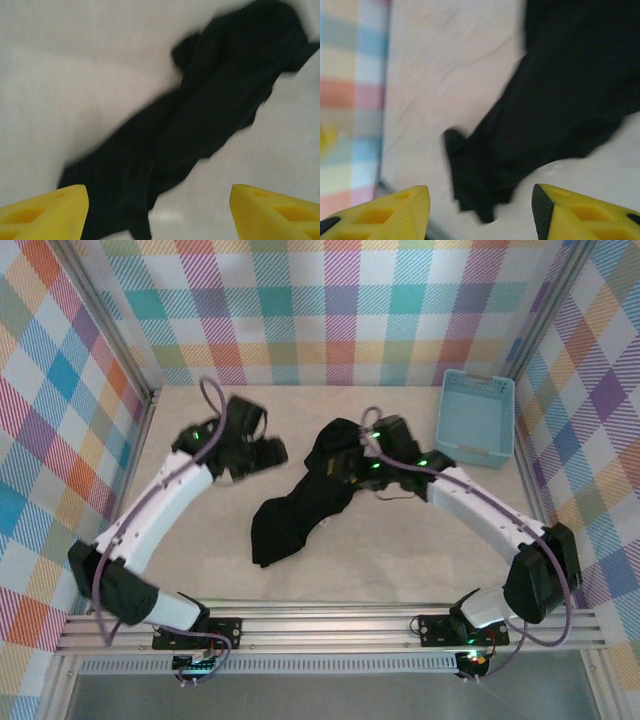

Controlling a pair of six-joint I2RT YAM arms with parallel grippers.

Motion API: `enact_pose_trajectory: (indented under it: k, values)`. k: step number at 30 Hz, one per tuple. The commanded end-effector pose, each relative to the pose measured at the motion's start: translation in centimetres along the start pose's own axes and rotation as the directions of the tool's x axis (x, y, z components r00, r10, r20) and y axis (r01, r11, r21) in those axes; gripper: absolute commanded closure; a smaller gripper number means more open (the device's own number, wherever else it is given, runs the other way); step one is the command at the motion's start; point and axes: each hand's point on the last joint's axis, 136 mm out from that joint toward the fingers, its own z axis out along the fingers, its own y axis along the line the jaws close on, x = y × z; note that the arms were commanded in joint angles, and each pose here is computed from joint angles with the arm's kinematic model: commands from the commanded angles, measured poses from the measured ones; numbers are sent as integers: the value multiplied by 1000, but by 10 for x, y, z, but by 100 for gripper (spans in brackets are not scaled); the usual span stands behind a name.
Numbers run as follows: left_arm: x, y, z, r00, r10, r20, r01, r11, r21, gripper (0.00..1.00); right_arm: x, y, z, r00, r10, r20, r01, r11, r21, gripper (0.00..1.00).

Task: Fold and stack the t-shirts

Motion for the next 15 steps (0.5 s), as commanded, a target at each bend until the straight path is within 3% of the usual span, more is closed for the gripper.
enact_pose_trajectory:
  k: [1, 4, 8, 12, 15]
  values:
    - [73, -1, 47, 982, -128, -136, 126, 992, -25, 24, -1, -66, 16, 999, 3, -39, 5, 980, 197, 43]
    - [109, 6, 72, 967, -189, -173, 178, 981, -75, 18, -13, -93, 39, 997, 57, -54, -42, 969, 244, 42]
    - [107, 13, 91, 967, -217, -130, 203, 973, -111, 18, -23, -109, 72, 990, 109, -92, -82, 963, 257, 42]
    - [92, 18, 102, 984, -160, -74, 146, 975, -167, 29, -19, -128, 92, 979, 165, -119, -119, 939, 322, 51]
    - [89, 29, 110, 992, -109, -62, 91, 968, -235, 44, -14, -139, 95, 977, 184, -111, -135, 928, 348, 52]
